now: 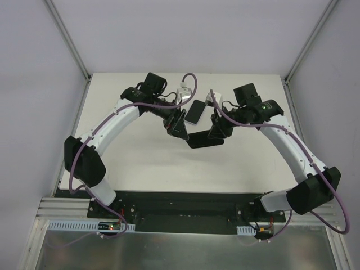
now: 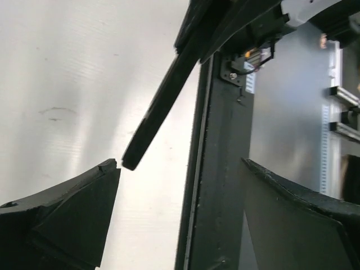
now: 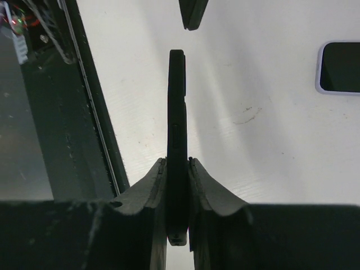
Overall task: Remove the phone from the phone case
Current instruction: Pick up the phone at the center of the board.
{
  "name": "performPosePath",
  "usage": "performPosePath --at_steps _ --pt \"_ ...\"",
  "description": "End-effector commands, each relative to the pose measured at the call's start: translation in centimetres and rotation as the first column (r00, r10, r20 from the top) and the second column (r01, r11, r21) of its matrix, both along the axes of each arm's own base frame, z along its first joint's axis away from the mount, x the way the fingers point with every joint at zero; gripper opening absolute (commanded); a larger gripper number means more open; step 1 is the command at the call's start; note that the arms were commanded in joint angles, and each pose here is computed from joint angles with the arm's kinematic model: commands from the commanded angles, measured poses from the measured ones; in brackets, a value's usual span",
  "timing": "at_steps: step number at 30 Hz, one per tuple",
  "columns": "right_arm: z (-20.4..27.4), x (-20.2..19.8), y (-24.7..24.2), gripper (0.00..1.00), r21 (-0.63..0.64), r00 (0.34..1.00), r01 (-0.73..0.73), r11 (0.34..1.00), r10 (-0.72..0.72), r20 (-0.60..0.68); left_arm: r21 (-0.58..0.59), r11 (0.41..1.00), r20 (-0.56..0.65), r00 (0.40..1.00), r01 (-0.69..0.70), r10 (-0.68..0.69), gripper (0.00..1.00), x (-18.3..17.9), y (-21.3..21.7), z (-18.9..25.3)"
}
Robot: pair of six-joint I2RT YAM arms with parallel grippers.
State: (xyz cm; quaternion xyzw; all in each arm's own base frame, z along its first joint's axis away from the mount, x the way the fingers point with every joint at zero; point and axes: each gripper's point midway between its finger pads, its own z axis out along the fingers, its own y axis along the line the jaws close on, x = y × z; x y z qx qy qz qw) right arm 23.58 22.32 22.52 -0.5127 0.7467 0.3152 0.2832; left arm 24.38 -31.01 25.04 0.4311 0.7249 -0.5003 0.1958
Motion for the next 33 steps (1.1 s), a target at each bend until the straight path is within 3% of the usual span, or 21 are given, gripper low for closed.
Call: performPosePath --at_steps 1,3,9,11,13,15,17,18,21,22,25,28,33 --pt "6.1 -1.2 1.7 0.0 0.194 0.999 -0.028 0.981 0.037 -0.04 0.043 0.998 0.25 0.967 0.037 -0.046 0.91 0.6 1.3 0.6" --pt "7.0 -1.3 1.9 0.0 0.222 0.996 -0.03 0.975 0.047 -0.072 0.058 0.997 0.285 0.956 0.05 -0.065 0.99 0.6 1.2 0.3" --pt "8.2 -1.2 2.3 0.0 0.263 0.993 -0.033 0.964 0.062 -0.1 0.084 0.991 0.323 0.938 0.101 -0.123 0.99 0.0 -0.2 -0.3" --pt "8.5 -0.9 2.5 0.0 0.275 0.993 -0.032 0.961 0.061 -0.098 0.083 0.989 0.306 0.942 0.12 -0.14 0.94 -0.6 -0.9 -0.5" --pt "8.6 -0.7 2.6 0.0 0.292 0.992 -0.017 0.956 0.052 -0.111 0.076 0.987 0.289 0.944 0.144 -0.16 0.76 -1.2 -1.5 -0.6" --pt "8.8 -0.4 2.6 0.0 0.311 0.991 0.005 0.951 0.036 -0.127 0.067 0.985 0.256 0.951 0.16 -0.172 0.45 -1.8 -2.0 -0.8" --pt "8.9 0.0 2.4 0.0 0.324 0.99 0.032 0.946 0.013 -0.137 0.07 0.984 0.228 0.958 0.163 -0.175 0.04 -2.0 -2.3 -1.2" --pt "8.9 0.2 2.4 0.0 0.327 0.99 0.042 0.944 0.004 -0.139 0.074 0.985 0.216 0.961 0.158 -0.17 0.0 -2.0 -2.4 -1.3" --pt "8.7 0.8 2.3 0.0 0.329 0.988 0.085 0.94 -0.037 -0.148 0.081 0.987 0.208 0.966 0.137 -0.151 0.0 -1.6 -2.4 -1.1" --pt "8.8 1.1 2.3 0.09 0.333 0.988 0.106 0.937 -0.06 -0.145 0.082 0.989 0.207 0.968 0.124 -0.138 0.0 -1.4 -2.4 -0.9" --pt "8.8 2.5 1.7 0.59 0.33 0.971 0.213 0.92 -0.163 -0.172 0.065 0.994 0.201 0.975 0.086 -0.097 0.0 -0.7 -2.3 0.3" --pt "9.4 4.5 0.8 0.68 0.372 0.938 0.334 0.866 -0.267 -0.222 0.054 0.997 0.218 0.973 0.062 -0.072 0.0 -0.6 -2.1 1.2" --pt "9.3 5.0 0.7 0.68 0.41 0.911 0.368 0.835 -0.235 -0.339 0.044 0.998 0.237 0.97 0.044 -0.054 0.0 -0.8 -1.8 2.1"
